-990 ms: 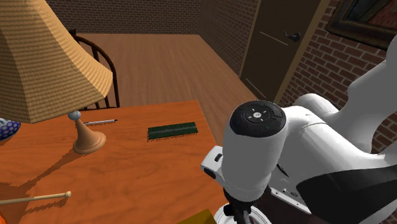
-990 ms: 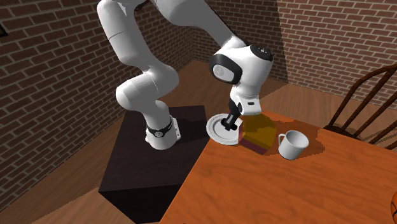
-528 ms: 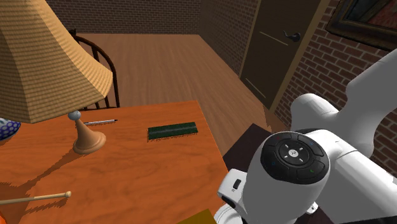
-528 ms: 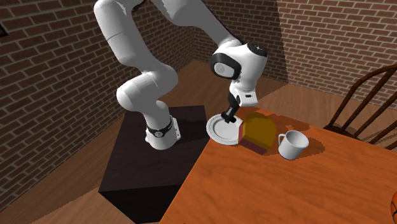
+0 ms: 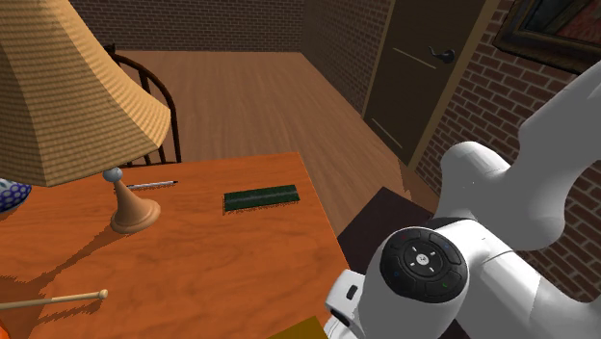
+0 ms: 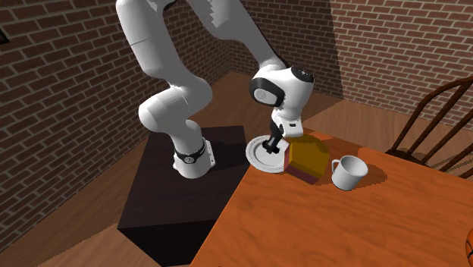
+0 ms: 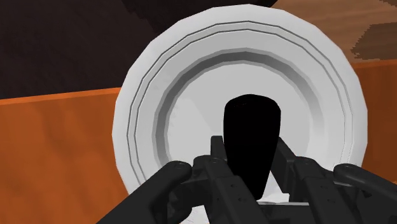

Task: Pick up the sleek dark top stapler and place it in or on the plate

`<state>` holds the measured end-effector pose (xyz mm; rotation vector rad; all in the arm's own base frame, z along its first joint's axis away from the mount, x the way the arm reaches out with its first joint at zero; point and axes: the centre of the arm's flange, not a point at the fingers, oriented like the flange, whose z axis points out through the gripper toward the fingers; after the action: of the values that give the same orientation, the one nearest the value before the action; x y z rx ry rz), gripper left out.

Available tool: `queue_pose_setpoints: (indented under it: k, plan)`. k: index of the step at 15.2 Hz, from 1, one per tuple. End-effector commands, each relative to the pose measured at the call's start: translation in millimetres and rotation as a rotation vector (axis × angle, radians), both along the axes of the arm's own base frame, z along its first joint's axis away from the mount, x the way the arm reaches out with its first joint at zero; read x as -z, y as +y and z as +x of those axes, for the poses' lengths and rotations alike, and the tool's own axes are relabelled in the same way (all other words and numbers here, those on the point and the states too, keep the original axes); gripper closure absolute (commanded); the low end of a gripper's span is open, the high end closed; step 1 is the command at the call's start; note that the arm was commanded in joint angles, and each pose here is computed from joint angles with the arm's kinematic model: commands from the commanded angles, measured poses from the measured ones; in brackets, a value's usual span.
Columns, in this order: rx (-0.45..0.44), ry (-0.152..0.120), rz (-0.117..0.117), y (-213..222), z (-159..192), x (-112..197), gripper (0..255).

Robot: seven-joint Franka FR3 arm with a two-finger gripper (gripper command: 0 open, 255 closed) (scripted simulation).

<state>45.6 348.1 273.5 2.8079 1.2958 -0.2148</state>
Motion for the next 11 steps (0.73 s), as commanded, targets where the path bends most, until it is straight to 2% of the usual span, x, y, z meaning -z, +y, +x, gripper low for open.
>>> queue_pose_setpoints:
  k: [1, 10, 11]
  plan:
    - [0.0, 0.0, 0.001, 0.3, -0.6, 10.7, 255]
    - [0.0, 0.0, 0.001, 0.3, -0.6, 17.3, 255]
    - [0.0, 0.0, 0.001, 0.3, -0.6, 17.3, 0]
